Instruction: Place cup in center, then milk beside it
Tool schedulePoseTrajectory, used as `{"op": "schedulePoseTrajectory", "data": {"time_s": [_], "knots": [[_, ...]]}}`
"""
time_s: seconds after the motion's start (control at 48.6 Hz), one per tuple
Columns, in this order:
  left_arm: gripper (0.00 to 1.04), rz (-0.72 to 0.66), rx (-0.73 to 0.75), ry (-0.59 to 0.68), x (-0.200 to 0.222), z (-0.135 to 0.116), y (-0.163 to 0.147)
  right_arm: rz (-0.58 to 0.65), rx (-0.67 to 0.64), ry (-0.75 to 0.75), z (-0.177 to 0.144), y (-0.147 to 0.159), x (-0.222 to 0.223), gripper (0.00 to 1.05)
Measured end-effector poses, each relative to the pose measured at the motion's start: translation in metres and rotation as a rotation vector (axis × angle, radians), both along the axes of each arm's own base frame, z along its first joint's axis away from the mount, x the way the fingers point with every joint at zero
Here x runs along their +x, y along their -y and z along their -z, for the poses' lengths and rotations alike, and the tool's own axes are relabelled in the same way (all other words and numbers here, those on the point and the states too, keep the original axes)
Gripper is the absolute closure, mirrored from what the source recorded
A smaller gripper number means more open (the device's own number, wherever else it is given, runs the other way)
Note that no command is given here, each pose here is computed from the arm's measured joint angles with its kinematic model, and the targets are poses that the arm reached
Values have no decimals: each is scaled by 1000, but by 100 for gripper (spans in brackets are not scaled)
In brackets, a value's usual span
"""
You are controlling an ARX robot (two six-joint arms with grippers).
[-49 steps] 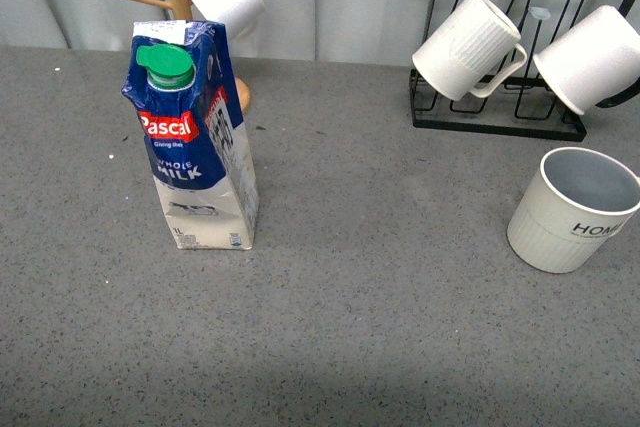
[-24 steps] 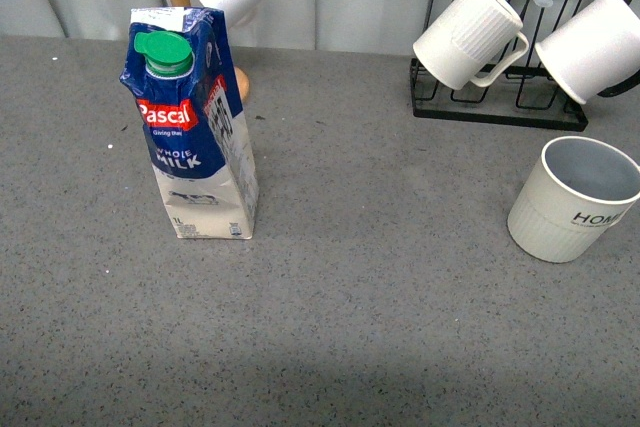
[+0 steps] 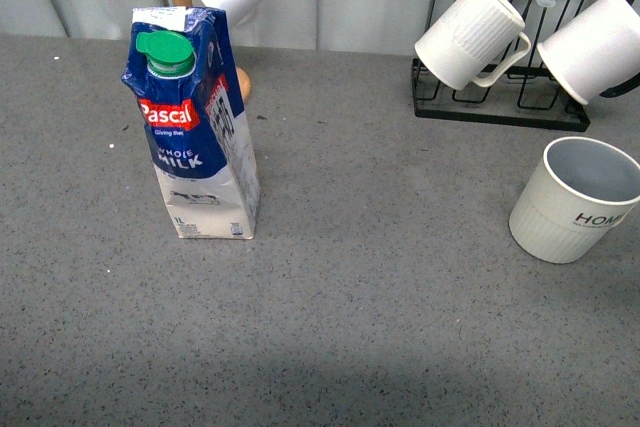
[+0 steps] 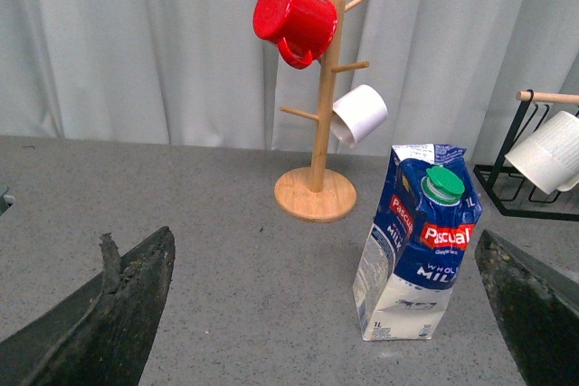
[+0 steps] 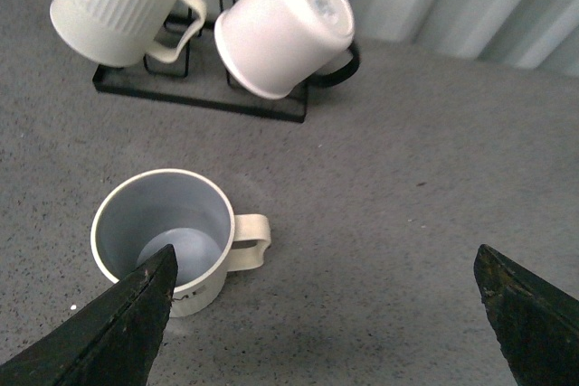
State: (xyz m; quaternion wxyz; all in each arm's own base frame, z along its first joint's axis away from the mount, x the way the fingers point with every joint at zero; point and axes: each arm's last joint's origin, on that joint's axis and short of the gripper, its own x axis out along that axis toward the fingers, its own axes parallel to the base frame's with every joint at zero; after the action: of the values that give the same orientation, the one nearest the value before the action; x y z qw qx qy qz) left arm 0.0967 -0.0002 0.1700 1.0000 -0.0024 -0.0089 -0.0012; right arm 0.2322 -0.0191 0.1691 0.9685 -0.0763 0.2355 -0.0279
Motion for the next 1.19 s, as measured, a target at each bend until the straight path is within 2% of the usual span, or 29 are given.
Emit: {"op": "schedulePoseTrajectory", "data": {"time_s": [0.185,0.432,0.885,0.927,1.194], "knots": [[6,0,0,0,0,0,0,-97,7,-183,17,4,63,9],[6,0,0,0,0,0,0,-138,-4,-381,47,3,110,9],[6,0,0,0,0,0,0,-192,9,-451,67,-5,141,10],[6,0,0,0,0,0,0,-193,9,-452,67,-6,142,14],[6,0,0,0,0,0,0,-219,9,-471,70,-10,145,61]]}}
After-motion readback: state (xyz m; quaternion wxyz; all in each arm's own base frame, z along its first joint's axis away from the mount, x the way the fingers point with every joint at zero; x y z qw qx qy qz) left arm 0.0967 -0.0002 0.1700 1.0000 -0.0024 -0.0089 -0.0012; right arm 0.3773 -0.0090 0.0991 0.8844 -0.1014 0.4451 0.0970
